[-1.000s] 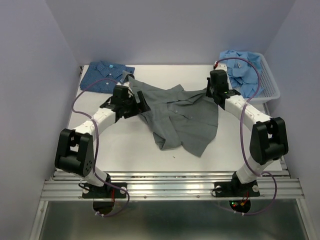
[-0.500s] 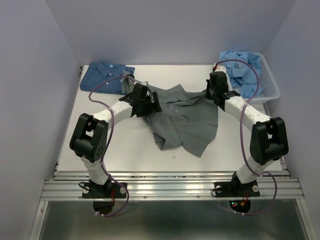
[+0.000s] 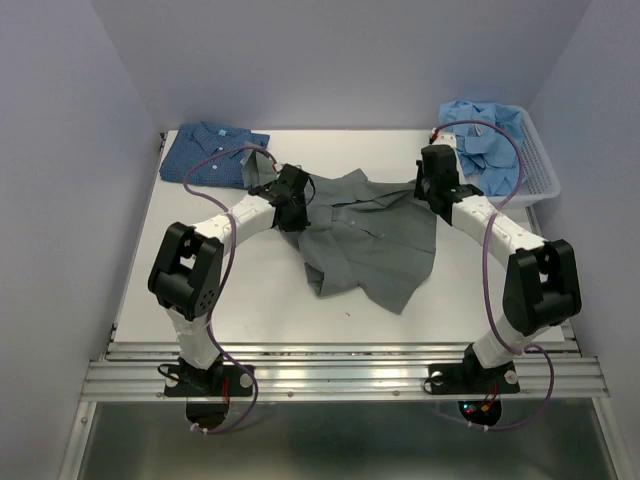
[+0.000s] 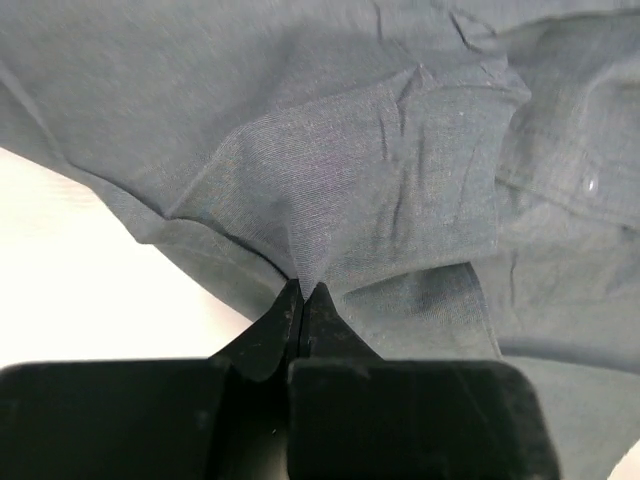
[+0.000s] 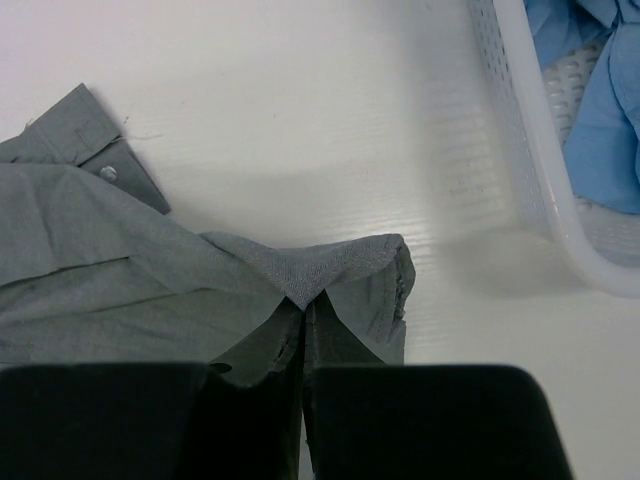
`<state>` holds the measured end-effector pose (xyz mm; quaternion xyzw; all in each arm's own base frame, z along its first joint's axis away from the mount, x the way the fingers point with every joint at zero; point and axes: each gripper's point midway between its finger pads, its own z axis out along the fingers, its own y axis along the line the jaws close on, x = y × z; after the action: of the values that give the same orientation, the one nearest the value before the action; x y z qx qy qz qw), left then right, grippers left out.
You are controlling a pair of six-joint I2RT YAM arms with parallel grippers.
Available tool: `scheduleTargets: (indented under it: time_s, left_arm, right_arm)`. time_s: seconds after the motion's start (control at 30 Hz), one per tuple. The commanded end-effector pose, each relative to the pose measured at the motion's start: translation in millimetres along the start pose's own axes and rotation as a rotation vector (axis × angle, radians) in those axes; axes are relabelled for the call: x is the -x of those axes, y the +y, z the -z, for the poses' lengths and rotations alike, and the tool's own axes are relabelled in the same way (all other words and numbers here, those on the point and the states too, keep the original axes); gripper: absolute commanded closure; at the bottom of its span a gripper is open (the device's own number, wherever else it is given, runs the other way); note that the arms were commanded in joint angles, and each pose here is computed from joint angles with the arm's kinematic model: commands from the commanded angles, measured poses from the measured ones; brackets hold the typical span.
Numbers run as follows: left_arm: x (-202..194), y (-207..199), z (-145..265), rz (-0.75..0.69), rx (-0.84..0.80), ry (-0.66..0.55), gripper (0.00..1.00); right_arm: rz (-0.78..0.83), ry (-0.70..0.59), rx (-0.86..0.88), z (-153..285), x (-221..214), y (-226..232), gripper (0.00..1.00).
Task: Fold and stack the long sleeve shirts
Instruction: Flatten the shirt out
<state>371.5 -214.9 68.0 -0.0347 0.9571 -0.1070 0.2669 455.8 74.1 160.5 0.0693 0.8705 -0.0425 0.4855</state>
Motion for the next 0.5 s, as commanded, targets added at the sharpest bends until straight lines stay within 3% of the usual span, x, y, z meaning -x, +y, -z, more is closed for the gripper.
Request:
scheduleTargets:
  time_s: [0.0,0.2,0.33,0.47]
  left_arm:
    - [40,5,33,-0.008,0.078,-0.125,1.00]
    - [114,24,112,0.053,0.109,-0.381,1.00]
    - [178,77,164,0.168,0.149,-0.562,1.00]
    - [241,101,215,0.188,0.092,-0.755,1.00]
  right_arm:
    - [-0.022,-0.092,-0.030,14,30,-10,0.99]
    - [-0.022,-0.121,-0.070,17,42,-20,0.99]
    - [-0.041,-0.179,-0.081,21,68,-27,0.99]
    - [-0.021,-0.251,-0.056,13,104,-16,0.99]
